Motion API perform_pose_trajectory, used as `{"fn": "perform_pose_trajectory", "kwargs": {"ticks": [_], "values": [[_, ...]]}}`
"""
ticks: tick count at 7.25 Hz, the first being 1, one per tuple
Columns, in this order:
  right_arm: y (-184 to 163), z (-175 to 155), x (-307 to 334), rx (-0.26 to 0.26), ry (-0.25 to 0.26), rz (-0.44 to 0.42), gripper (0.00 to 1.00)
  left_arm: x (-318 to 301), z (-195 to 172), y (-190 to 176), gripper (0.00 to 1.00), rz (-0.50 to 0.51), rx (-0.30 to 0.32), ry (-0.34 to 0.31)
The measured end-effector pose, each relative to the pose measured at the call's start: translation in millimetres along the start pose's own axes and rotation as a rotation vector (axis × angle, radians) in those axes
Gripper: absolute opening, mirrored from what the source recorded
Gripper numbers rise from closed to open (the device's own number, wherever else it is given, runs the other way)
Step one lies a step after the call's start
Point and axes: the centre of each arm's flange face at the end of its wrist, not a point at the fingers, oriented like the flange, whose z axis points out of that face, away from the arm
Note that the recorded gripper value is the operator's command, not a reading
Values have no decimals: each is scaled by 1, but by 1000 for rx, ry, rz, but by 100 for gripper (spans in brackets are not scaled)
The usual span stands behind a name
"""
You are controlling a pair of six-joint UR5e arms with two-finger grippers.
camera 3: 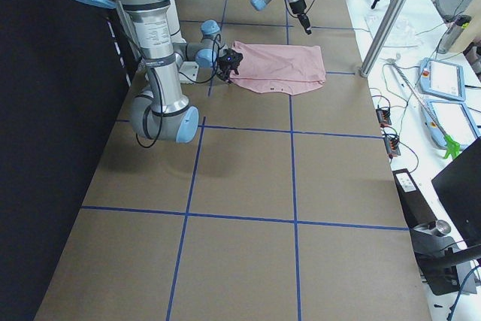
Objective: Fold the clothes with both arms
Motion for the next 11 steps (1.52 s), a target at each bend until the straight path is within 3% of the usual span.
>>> {"fn": "perform_pose_trajectory", "kwargs": {"ticks": [6, 11], "values": [[-2, -3, -7, 3, -7, -26, 63, -6, 1, 1, 48, -2, -2, -8], [-7, -4, -13, 4, 23, -136, 63, -3, -2, 2, 48, -2, -2, -2]]}}
